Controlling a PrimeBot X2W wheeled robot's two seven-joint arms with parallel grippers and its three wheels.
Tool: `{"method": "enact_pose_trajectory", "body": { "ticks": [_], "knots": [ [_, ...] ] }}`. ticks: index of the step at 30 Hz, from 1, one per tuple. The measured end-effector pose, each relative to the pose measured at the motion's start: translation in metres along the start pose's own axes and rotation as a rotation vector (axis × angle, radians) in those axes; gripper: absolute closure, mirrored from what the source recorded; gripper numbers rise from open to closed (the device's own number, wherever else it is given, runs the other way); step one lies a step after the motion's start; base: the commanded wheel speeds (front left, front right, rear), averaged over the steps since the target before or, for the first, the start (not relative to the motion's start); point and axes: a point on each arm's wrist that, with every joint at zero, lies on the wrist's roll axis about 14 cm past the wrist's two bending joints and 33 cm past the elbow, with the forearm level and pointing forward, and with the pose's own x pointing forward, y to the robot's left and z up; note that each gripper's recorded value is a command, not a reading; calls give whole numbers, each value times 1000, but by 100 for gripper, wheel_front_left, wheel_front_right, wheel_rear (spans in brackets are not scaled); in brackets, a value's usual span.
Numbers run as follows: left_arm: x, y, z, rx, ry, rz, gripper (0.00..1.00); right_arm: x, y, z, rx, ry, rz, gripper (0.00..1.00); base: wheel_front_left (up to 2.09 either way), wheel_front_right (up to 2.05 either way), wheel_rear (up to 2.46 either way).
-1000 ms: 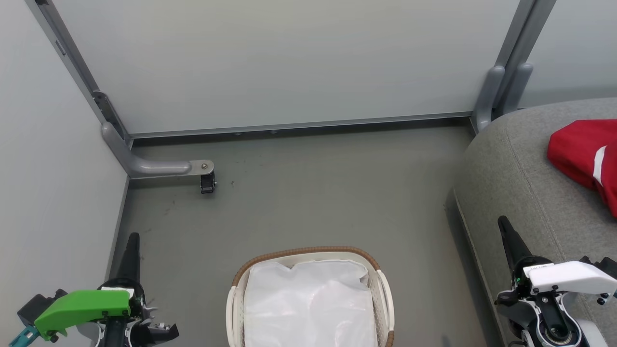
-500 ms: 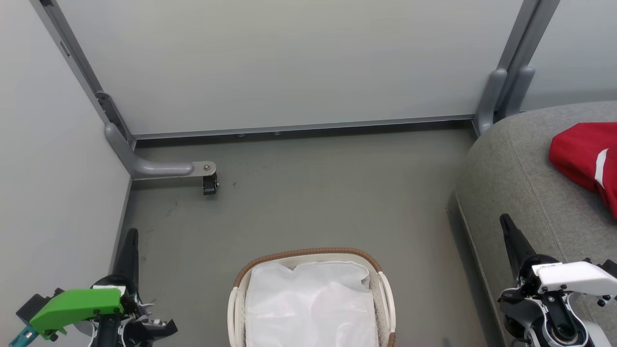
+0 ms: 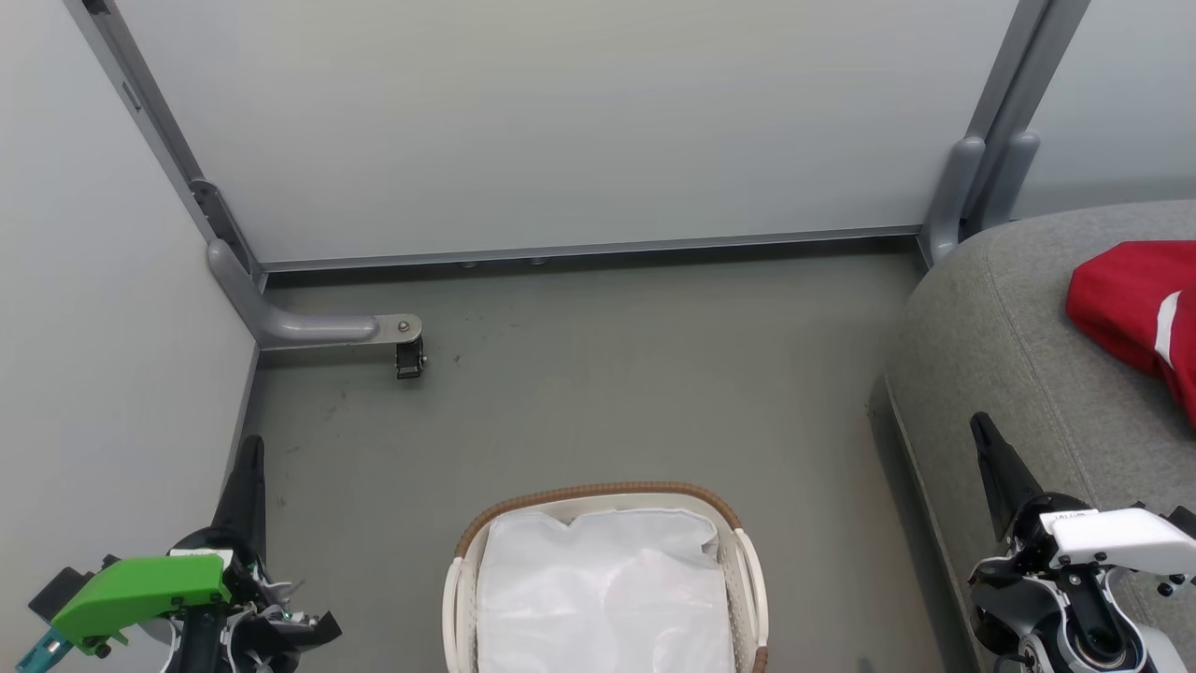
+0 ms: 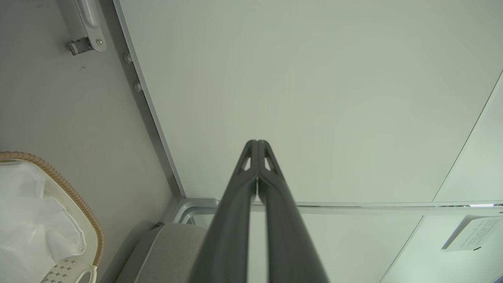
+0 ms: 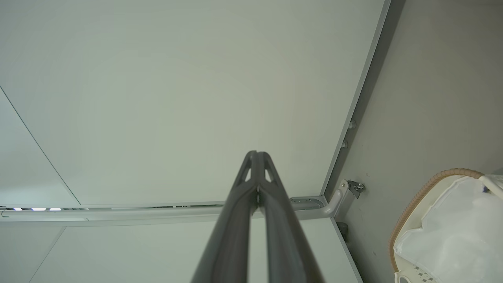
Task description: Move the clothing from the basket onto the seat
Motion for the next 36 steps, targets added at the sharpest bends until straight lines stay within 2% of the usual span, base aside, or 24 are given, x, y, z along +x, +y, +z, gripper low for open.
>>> {"method": "enact_pose_trajectory", "body": {
  "ticks": [36],
  "knots": [
    [0,0,0,0,0,0,100,0,0,0,0,0,0,100,0,0,0]
  ]
}}
